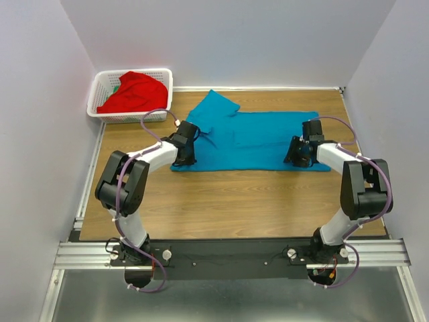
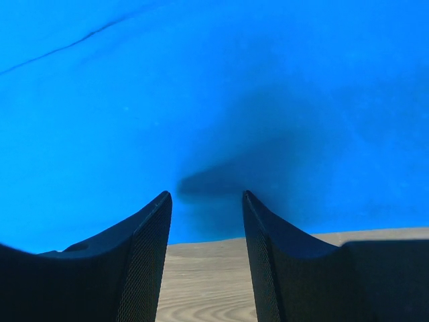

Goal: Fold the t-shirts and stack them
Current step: Fold the tshirt

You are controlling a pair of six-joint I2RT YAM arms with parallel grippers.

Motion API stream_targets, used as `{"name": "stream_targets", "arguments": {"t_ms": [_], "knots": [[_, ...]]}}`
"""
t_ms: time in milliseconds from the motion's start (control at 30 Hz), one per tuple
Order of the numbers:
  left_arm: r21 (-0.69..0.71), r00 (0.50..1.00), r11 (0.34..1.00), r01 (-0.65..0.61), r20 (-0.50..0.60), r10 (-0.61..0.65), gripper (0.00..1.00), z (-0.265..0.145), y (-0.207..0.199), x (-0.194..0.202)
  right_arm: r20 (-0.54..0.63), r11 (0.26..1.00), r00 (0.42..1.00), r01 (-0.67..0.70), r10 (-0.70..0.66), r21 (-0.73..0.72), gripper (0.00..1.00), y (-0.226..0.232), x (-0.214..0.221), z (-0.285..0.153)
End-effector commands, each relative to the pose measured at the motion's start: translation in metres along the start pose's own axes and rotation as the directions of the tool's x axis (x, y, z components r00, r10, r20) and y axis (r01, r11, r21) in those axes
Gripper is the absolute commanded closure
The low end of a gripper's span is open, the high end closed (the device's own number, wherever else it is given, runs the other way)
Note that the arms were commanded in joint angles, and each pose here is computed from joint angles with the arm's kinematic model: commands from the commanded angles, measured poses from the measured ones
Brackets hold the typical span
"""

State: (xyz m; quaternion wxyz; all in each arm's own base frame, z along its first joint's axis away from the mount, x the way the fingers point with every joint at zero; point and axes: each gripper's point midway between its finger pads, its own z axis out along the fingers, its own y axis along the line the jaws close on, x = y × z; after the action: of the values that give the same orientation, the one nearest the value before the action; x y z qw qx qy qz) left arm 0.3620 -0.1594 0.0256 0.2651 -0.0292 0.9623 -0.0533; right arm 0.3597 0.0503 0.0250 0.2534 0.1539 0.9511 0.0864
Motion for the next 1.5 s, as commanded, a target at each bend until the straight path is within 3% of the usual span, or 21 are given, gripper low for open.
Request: {"name": "stream_targets", "arguments": {"t_ms": [0, 200, 367, 467, 667, 733, 833, 900, 1000, 1133, 1167, 1233, 1467], "knots": [[-0.063, 0.995, 0.997, -0.034, -0.098, 0.028, 0.77, 0.002, 0.02, 0.035, -0.109, 0.987, 0.994, 0.032, -0.015, 0.157, 0.46, -0.038, 0.042, 0.005], [-0.081, 0.979, 0.996, -0.036, -0.204, 0.018, 0.78, -0.022, 0.041, 0.084, -0.226, 0.977, 0.97, -0.041, 0.09, 0.211, 0.46, -0.051, 0.088, -0.02], [-0.076, 0.963, 0.997, -0.028, -0.271, 0.006, 0.78, -0.044, 0.055, 0.121, -0.381, 0.977, 0.912, -0.083, 0.155, 0.199, 0.45, -0.048, 0.134, -0.048], [-0.05, 0.959, 0.999, -0.006, -0.282, -0.008, 0.77, -0.057, 0.054, 0.131, -0.381, 0.979, 0.905, -0.146, 0.19, 0.143, 0.43, -0.031, 0.13, -0.069], [-0.023, 0.989, 0.999, 0.036, -0.142, -0.039, 0.58, -0.085, 0.046, 0.092, -0.235, 0.993, 0.966, -0.118, 0.111, -0.015, 0.43, 0.003, 0.074, -0.09], [0.028, 0.997, 0.997, 0.072, -0.037, -0.071, 0.48, -0.096, 0.032, 0.058, -0.164, 0.981, 0.985, -0.078, 0.048, -0.178, 0.43, 0.039, 0.043, -0.094], [0.098, 0.991, 0.989, 0.108, 0.063, -0.115, 0.48, -0.107, 0.017, 0.027, -0.138, 0.912, 0.99, -0.06, 0.004, -0.407, 0.44, 0.094, 0.028, -0.101], [0.142, 0.983, 0.982, 0.122, 0.12, -0.139, 0.48, -0.108, 0.008, 0.01, -0.054, 0.852, 0.998, -0.005, -0.027, -0.523, 0.46, 0.13, 0.009, -0.099], [0.21, 0.975, 0.97, 0.123, 0.159, -0.158, 0.5, -0.103, -0.006, -0.003, -0.028, 0.776, 0.995, 0.059, -0.099, -0.628, 0.5, 0.179, 0.006, -0.087], [0.287, 0.984, 0.951, 0.111, 0.103, -0.146, 0.64, -0.084, -0.026, 0.0, -0.019, 0.723, 0.982, 0.125, -0.187, -0.679, 0.52, 0.228, 0.015, -0.059], [0.302, 0.984, 0.947, 0.109, 0.1, -0.145, 0.71, -0.082, -0.031, -0.003, -0.022, 0.72, 0.981, 0.127, -0.193, -0.682, 0.53, 0.238, 0.012, -0.045], [0.317, 0.989, 0.943, 0.106, 0.066, -0.133, 0.75, -0.073, -0.036, 0.002, -0.03, 0.702, 0.976, 0.135, -0.217, -0.699, 0.53, 0.254, 0.019, -0.035], [0.269, 0.995, 0.96, 0.072, 0.046, -0.088, 0.79, -0.048, -0.036, -0.007, -0.104, 0.713, 0.962, 0.112, -0.252, -0.692, 0.54, 0.27, 0.043, 0.01]]}}
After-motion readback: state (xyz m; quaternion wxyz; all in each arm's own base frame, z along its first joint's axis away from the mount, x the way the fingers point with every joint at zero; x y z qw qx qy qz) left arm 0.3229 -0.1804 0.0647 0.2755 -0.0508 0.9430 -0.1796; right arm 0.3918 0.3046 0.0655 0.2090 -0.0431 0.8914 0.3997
